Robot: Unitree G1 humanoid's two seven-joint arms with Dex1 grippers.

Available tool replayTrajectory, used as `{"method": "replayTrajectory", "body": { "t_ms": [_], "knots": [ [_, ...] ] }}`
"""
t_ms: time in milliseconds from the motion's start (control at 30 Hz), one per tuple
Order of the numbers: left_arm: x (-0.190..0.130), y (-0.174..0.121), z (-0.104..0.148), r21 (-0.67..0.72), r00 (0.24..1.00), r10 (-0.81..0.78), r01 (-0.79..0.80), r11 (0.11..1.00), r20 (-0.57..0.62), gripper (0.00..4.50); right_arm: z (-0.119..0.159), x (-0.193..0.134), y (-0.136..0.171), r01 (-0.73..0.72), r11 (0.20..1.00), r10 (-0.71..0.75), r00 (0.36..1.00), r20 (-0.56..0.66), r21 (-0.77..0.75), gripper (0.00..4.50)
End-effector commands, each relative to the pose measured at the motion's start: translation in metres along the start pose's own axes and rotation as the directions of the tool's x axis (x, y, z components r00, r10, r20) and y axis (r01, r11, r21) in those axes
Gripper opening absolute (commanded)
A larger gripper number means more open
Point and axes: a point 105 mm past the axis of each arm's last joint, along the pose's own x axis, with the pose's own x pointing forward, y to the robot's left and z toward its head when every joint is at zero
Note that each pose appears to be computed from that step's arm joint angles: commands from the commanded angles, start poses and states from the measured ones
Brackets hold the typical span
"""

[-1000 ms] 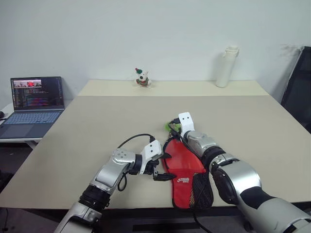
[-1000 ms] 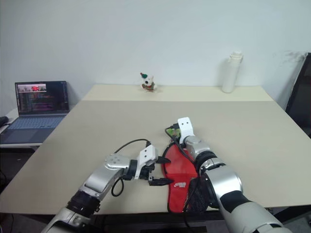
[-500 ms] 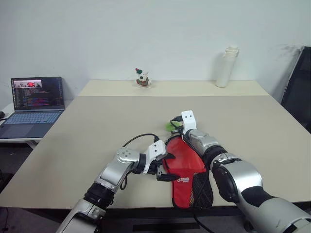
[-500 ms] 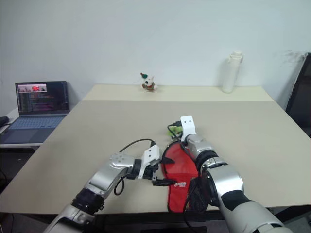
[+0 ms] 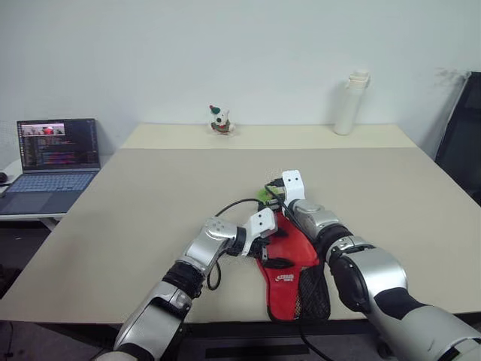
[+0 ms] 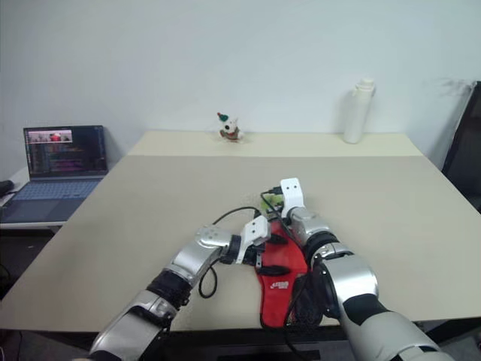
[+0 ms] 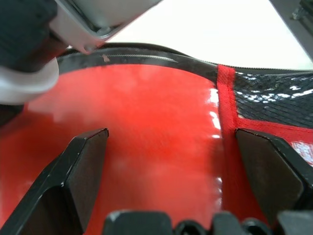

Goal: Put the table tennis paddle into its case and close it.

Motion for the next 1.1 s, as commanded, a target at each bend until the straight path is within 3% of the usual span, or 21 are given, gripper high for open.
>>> {"method": "replayTrajectory", "body": {
  "t_ms": [33, 433, 567, 900, 1100],
  "knots": [
    [0.009, -0.005, -0.024, -0.029, 0.998, -0.017, 0.015, 0.999, -0.068, 4.5, 0.032, -0.003, -0.007, 0.014, 1.0, -0.013, 0.996, 0.09, -0.011, 0.03],
    [0.015, -0.009, -0.038, -0.07, 0.996, -0.041, 0.035, 0.997, -0.078, 4.5, 0.068, -0.014, -0.038, 0.086, 0.996, -0.078, 0.978, 0.195, -0.032, 0.03],
    [0.012, -0.011, -0.045, -0.087, 0.995, -0.043, 0.035, 0.996, -0.087, 4.5, 0.082, -0.028, -0.074, 0.18, 0.981, -0.158, 0.957, 0.242, -0.07, 0.03],
    [0.012, -0.01, -0.046, -0.107, 0.996, -0.033, 0.024, 0.994, -0.08, 4.5, 0.054, -0.073, -0.154, 0.31, 0.93, -0.268, 0.939, 0.214, -0.198, 0.03],
    [0.013, -0.008, -0.046, -0.112, 0.996, -0.025, 0.016, 0.994, -0.081, 4.5, 0.021, -0.142, -0.149, 0.24, 0.948, -0.216, 0.967, 0.132, -0.21, 0.03]
  ]
}}
